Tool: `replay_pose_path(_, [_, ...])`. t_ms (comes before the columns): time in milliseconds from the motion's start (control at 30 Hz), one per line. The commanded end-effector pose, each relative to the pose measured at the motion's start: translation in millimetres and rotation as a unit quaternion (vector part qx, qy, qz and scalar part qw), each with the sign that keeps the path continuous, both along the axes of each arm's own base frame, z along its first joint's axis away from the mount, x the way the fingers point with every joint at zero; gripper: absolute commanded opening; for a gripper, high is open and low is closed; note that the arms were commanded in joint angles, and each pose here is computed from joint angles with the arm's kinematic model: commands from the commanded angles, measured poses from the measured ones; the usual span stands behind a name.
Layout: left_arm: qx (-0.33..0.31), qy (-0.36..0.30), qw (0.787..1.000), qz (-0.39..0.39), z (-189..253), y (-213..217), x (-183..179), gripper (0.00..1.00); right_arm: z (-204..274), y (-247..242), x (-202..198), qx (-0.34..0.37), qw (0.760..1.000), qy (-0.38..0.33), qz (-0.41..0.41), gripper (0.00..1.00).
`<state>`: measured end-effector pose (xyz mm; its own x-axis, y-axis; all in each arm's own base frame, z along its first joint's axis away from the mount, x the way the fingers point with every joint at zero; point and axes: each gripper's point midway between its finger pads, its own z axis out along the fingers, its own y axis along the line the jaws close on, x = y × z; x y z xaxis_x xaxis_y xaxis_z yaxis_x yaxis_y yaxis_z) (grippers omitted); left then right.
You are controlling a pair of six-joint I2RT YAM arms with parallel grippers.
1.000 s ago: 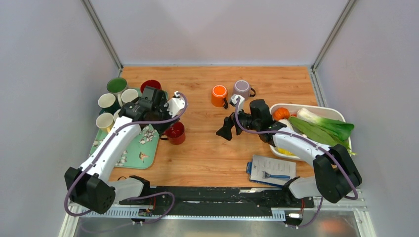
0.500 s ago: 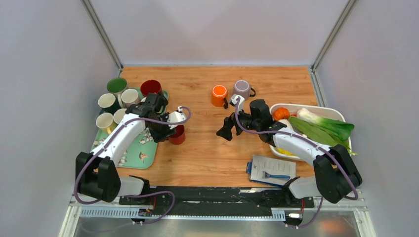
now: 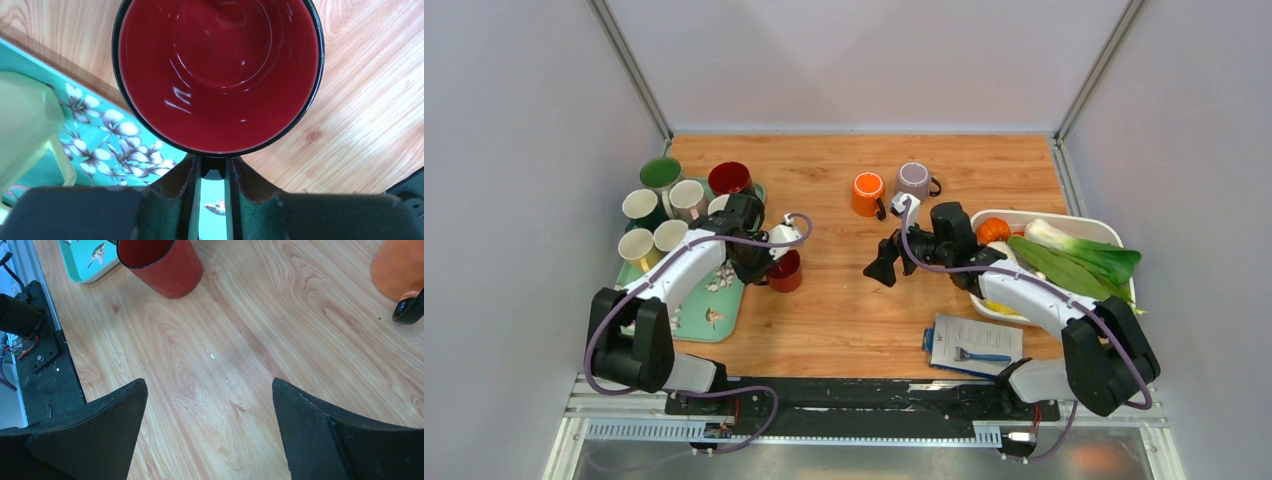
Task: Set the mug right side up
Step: Pick up the cup at the center of the board, then place the cup on the tray.
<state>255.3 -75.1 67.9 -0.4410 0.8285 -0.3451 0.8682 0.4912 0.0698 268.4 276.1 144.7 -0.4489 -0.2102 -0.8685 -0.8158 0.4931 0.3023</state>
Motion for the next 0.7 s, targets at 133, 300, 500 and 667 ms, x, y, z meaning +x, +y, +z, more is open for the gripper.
replay_pose_path(133, [-0.059, 0.03, 0.992, 0.107, 15.3, -12.4, -24.7, 0.01, 7.0, -6.1, 0.7, 0.005, 1.0, -0.025, -0.004, 0.98])
replay_pose_path(300, [-0.034, -0.064, 0.983, 0.166, 57.1, 14.1, -27.1, 0.0, 3.5, -9.9, 2.0, 0.003, 1.0, -0.022, -0.011, 0.98])
replay_pose_path(500, [0.018, -0.103, 0.969, 0.224, 86.0, 46.6, -38.1, 0.0, 0.6, -8.8, 3.6, 0.003, 1.0, -0.02, -0.01, 0.98])
replay_pose_path(667, [0.055, -0.078, 0.95, 0.299, 83.7, 72.3, -42.6, 0.0, -1.2, -5.9, 5.5, 0.005, 1.0, -0.013, -0.007, 0.98])
